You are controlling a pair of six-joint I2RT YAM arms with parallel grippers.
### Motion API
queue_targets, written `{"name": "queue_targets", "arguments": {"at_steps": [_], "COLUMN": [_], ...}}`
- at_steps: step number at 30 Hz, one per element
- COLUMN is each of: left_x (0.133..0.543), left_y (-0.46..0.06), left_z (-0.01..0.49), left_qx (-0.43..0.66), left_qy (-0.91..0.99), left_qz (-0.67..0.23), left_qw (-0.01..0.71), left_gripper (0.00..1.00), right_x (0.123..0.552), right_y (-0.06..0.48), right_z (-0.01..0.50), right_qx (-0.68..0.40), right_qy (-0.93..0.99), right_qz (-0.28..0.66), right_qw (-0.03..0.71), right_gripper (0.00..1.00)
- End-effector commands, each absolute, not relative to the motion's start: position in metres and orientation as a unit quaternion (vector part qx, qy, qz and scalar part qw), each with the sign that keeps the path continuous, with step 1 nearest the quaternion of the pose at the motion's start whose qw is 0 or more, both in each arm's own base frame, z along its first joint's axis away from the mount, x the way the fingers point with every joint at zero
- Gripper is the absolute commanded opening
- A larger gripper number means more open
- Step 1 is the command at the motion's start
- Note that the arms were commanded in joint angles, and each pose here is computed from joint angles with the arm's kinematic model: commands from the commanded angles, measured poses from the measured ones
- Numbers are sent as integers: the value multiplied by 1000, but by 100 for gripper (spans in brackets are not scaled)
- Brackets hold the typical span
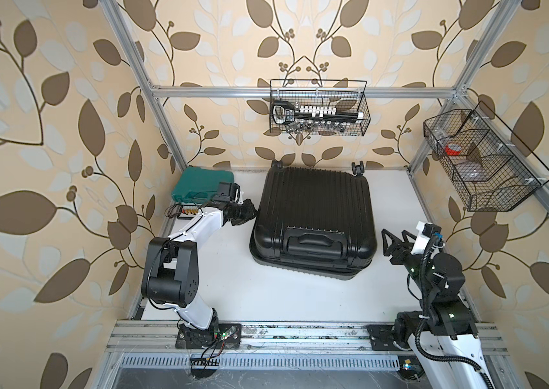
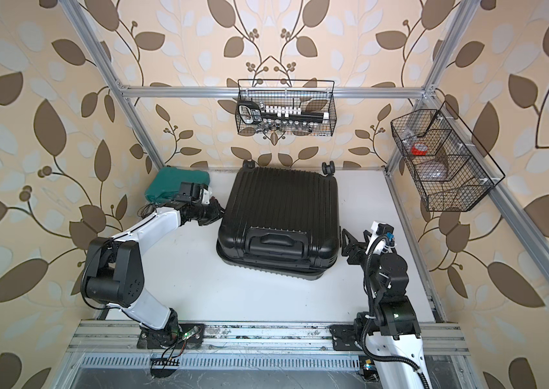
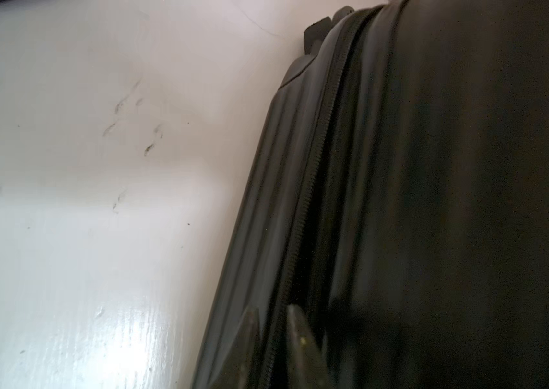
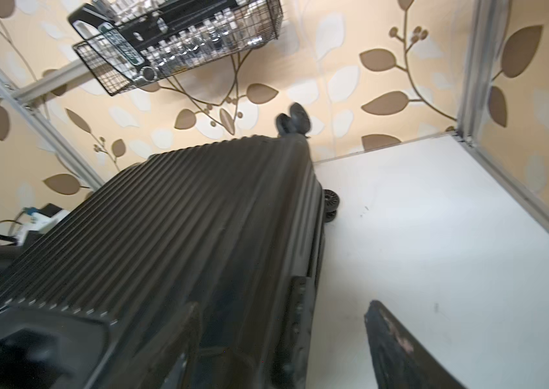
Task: Close the suitcase zippers
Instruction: Close the suitcase at the center of the board, then adjust the suitcase at the center of the board.
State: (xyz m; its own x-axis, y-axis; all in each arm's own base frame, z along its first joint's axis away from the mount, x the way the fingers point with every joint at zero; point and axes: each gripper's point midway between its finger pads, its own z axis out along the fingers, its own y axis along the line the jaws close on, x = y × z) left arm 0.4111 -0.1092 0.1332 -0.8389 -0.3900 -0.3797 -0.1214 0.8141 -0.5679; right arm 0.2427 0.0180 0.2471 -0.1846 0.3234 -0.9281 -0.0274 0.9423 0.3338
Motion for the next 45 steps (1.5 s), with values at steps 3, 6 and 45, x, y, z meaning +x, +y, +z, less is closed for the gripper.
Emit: {"name": "queue_targets", "arguments": {"at_steps": [3,6,45], "left_x": [412,406,251], "left_y": [-80,-64,-115], "left_z": [172,192,235], "left_qx": [-151,-167,-338], "left_qy": [923,923,904], "left_qz": [-202,-163,-156], "left_qw": [289,307,210], "left_gripper": [57,72,93], "right_x": [246,255,290], "right_y": [3,-5,189], "right_z": [234,215,171], "right_qx": [143,165,-91], "right_qy": [774,791,827], "right_qz": [109,90,184], "right_qw": [607,583,523], "right_gripper": [78,78,76]}}
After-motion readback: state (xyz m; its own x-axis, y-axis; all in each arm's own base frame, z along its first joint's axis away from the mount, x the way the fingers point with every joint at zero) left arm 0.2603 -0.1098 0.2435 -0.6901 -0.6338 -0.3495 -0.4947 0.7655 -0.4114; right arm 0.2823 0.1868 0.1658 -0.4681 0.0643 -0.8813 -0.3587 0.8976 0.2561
